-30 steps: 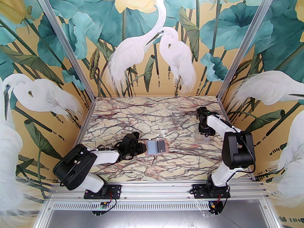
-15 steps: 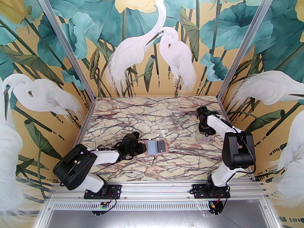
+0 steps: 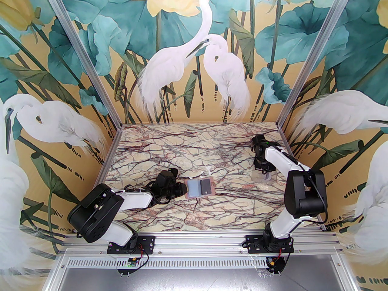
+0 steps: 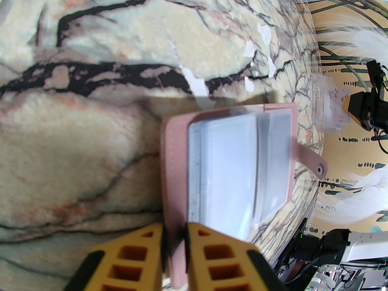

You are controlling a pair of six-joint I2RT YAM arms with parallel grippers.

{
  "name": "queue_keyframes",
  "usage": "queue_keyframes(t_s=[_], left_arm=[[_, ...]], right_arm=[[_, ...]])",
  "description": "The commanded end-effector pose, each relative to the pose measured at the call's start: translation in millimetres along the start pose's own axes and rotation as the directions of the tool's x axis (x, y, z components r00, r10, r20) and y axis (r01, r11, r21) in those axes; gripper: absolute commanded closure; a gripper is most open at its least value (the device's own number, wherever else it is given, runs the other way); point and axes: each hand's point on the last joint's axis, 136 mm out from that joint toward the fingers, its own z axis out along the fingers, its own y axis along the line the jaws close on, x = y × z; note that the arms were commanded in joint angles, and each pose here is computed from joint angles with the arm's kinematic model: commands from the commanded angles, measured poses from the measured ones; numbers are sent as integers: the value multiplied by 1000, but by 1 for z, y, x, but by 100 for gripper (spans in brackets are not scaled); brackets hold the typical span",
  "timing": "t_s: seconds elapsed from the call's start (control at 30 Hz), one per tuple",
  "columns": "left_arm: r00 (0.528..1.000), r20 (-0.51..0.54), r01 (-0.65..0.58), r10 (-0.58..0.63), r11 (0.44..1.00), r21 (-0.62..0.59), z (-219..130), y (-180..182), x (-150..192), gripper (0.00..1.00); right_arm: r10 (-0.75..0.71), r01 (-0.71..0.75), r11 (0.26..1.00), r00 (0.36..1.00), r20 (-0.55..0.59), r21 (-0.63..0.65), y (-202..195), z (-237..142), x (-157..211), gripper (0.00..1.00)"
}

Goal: Put the credit cards into the card holder

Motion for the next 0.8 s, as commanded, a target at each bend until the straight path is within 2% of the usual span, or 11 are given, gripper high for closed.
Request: queue_keyframes(t_s=[0.0,0.3,0.5,0.57,0.63,0.77], left_arm=[[999,-44,13,-14,1000,-24,5,12,12,79],[999,-40,14,-15,1000,-24,4,12,11,79],[999,-39,14,-15,1000,-27,4,12,11,79],[999,-39,14,-15,1000,-27,4,12,11,79],[999,-40,14,-16,999,-30,4,13,11,79],[999,-33,15,-16,1000,-26,3,11,10,79]], right_arm=[[23,-23,1000,999,28,2,-5,-11,-6,90],[41,-39,998,998,42,-50,-2,-21,-7,100],[61,-50,989,995,82,-136,-3,-49,-7,100],[64,-40,974,993,104,-222,5,-65,-8,100],[76,-21,930,988,136,-366,24,-87,-8,100],[65,94,760,974,219,-643,80,-144,3,100]])
